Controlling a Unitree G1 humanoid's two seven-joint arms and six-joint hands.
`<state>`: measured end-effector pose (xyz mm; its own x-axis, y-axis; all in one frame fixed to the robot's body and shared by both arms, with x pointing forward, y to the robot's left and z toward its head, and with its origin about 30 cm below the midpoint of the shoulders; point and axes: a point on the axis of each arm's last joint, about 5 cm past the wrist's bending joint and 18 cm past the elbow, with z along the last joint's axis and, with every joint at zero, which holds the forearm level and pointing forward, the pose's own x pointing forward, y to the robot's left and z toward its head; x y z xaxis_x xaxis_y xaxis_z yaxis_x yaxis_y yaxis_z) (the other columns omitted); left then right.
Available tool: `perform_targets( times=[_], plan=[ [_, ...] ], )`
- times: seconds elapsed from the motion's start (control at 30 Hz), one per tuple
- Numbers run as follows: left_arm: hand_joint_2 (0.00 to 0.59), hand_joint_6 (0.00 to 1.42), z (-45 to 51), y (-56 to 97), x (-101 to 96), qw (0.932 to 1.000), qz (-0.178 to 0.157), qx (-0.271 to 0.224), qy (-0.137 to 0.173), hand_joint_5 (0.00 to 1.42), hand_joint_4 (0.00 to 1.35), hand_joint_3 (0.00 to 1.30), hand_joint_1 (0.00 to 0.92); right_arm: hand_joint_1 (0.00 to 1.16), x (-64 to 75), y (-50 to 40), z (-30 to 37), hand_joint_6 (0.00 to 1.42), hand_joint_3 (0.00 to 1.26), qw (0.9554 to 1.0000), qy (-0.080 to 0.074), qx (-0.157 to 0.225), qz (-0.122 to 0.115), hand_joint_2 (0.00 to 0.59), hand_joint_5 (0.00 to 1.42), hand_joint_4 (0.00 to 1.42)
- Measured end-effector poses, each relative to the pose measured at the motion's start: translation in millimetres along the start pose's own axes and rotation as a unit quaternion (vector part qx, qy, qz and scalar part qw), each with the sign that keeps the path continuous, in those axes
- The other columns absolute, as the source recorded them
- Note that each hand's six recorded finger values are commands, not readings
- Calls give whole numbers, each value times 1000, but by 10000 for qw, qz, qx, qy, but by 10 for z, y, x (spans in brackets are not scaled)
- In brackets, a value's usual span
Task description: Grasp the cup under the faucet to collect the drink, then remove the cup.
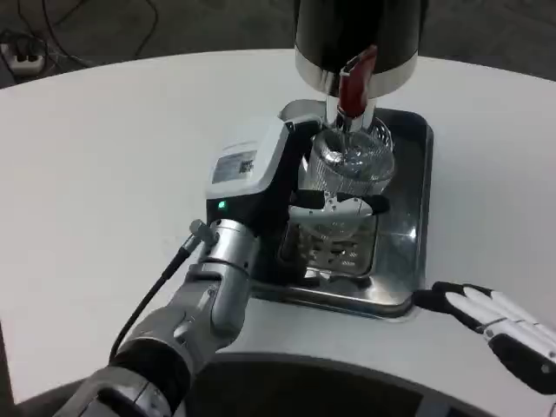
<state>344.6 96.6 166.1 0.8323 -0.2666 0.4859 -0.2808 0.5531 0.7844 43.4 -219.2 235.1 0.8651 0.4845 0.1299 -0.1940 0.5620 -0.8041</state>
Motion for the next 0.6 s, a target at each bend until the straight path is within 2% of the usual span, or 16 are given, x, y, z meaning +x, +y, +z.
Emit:
perform_targets(
  times=[0.07,0.13,0.17,0.2,0.23,0.33,0.6],
  plan=[
    [46,997,0,0,-1,10000,4,-7,5,910,621,485,417,498,-9,4,3,0,102,10000,9,12,-37,480,0,42],
    [53,996,-4,-5,-9,10000,-1,-17,21,894,600,472,392,499,-15,7,7,0,102,10000,-3,23,-94,482,0,42],
    [86,839,-14,-12,-25,10000,-11,-26,44,785,384,301,297,500,-21,10,9,0,103,9999,-7,31,-149,482,0,42],
    [77,763,-17,-16,-33,10000,-10,-39,57,744,264,204,240,501,-24,11,10,0,103,9999,2,36,-159,483,0,42],
    [80,684,-19,-20,-40,10000,-11,-44,58,670,176,127,212,501,-27,12,11,0,104,9999,6,38,-157,483,0,42],
    [70,544,-36,-42,-79,9999,-47,-60,104,537,51,23,170,503,-40,18,19,0,109,9999,-11,45,-154,484,0,42],
    [67,445,-16,-43,-87,9997,29,-250,26,448,11,0,142,506,-69,27,35,0,114,9998,-6,43,-210,485,0,42]
  ],
)
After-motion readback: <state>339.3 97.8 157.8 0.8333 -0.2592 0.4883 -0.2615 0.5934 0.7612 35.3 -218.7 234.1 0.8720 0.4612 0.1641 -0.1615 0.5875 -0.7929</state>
